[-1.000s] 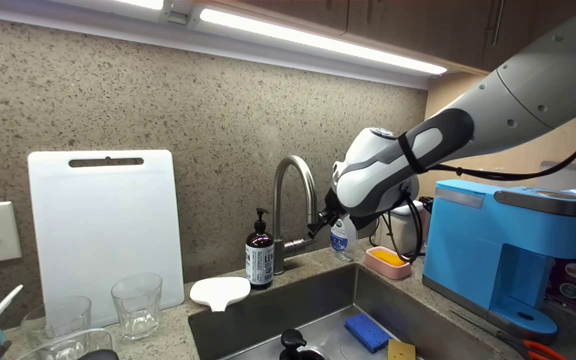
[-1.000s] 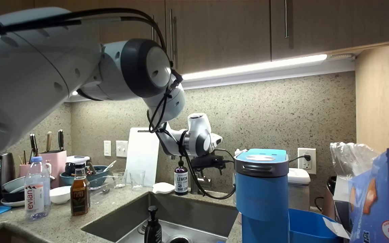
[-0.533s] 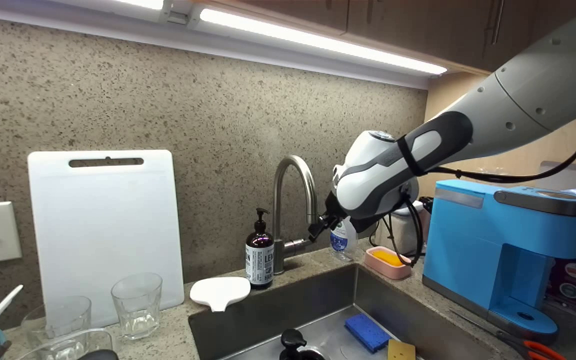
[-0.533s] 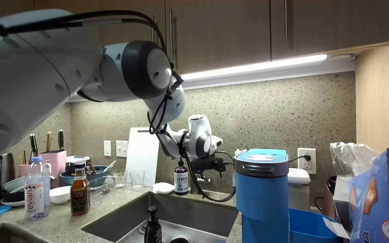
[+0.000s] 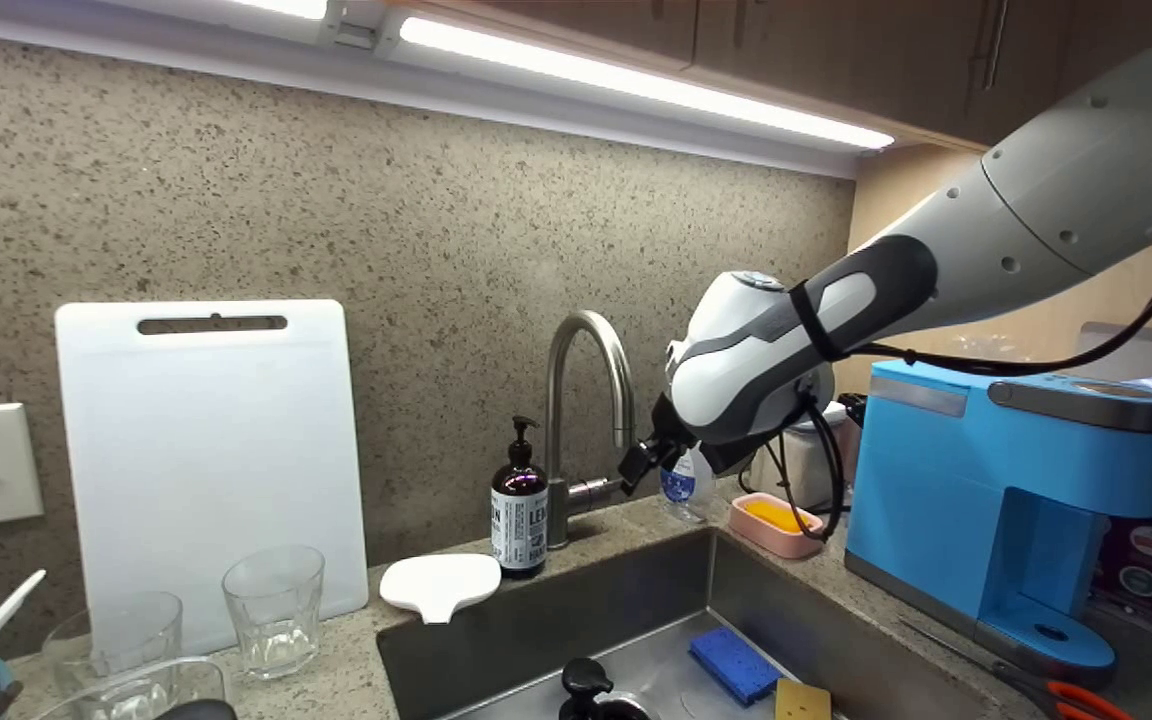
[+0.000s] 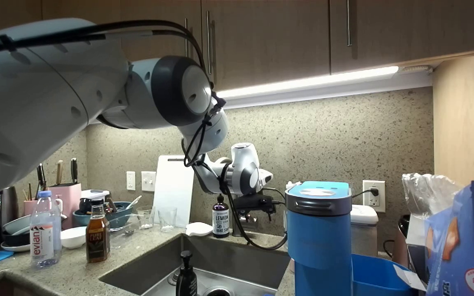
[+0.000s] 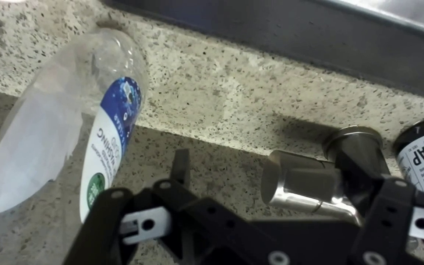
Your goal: Open the tab
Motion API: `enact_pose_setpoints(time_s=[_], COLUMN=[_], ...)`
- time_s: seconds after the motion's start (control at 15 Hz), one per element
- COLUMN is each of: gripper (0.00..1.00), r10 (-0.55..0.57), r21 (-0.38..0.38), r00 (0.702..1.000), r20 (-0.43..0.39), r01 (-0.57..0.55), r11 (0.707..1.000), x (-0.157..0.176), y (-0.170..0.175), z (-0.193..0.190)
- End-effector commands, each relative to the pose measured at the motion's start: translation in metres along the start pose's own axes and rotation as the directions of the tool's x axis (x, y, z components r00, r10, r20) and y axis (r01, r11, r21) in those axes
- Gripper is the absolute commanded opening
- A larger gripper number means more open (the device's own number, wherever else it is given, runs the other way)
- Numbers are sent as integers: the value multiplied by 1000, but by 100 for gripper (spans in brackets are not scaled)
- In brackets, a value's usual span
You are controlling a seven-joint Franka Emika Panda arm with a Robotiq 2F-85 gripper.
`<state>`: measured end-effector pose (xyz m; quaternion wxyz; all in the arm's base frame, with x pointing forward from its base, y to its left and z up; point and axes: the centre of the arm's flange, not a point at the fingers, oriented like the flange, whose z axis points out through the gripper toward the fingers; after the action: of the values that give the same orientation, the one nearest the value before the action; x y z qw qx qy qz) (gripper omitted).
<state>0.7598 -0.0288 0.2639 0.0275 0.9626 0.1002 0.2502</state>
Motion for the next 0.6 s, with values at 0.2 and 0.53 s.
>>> enact_pose_setpoints(time_s=[0.2,0.53], gripper=[100,100], r10=[-3,-5], r21=[-10,-3], r00=[1000,1000], r20=[-21,-9], r01=[3,5], r11=[1000,1000], x=[2,2], y=[-1,-2], z=[-2,-1])
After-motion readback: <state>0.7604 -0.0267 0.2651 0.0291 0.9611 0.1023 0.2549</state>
